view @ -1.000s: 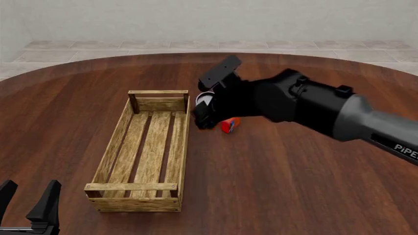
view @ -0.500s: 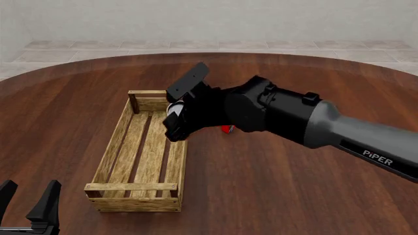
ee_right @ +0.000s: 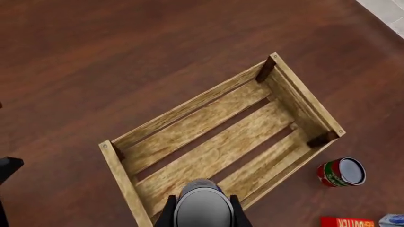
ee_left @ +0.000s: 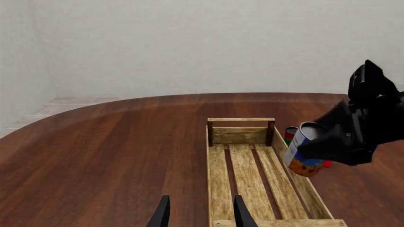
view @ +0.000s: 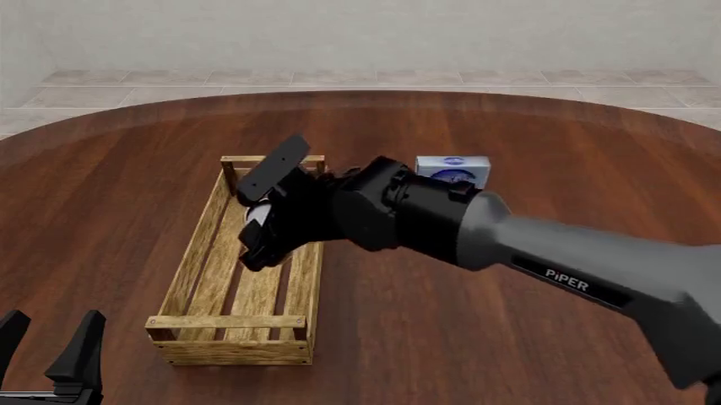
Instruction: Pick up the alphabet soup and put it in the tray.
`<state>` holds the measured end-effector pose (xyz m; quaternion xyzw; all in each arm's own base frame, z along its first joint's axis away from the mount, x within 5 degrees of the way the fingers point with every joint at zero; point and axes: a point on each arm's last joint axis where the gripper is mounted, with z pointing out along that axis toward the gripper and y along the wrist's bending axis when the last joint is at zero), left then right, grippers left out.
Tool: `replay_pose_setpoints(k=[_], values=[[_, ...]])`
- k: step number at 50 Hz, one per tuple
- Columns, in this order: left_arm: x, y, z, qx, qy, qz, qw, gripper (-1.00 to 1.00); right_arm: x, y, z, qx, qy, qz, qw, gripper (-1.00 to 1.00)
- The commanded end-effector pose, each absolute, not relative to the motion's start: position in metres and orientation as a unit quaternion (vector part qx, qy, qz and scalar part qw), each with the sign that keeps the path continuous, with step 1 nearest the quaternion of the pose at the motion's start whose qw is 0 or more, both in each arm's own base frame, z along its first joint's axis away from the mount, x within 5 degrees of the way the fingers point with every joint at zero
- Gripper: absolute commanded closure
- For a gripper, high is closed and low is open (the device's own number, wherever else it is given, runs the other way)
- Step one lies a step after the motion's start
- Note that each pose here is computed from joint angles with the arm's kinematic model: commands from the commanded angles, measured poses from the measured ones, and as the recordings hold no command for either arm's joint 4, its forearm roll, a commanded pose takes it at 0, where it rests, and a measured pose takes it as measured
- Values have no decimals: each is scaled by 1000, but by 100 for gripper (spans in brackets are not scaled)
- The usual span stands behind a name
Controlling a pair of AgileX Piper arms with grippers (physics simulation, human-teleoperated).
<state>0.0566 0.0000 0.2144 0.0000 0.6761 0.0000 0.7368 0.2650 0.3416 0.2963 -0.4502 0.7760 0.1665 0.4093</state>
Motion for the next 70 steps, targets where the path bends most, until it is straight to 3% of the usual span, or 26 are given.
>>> replay_pose_setpoints(k=[1, 70], values=[[57, 0, 214, 0, 676, 0, 737, -100, 261, 365, 281, -454, 775, 179, 401, 100], [57, 0, 214, 0, 676, 0, 737, -100, 293, 401, 180, -443, 811, 163, 346, 100]])
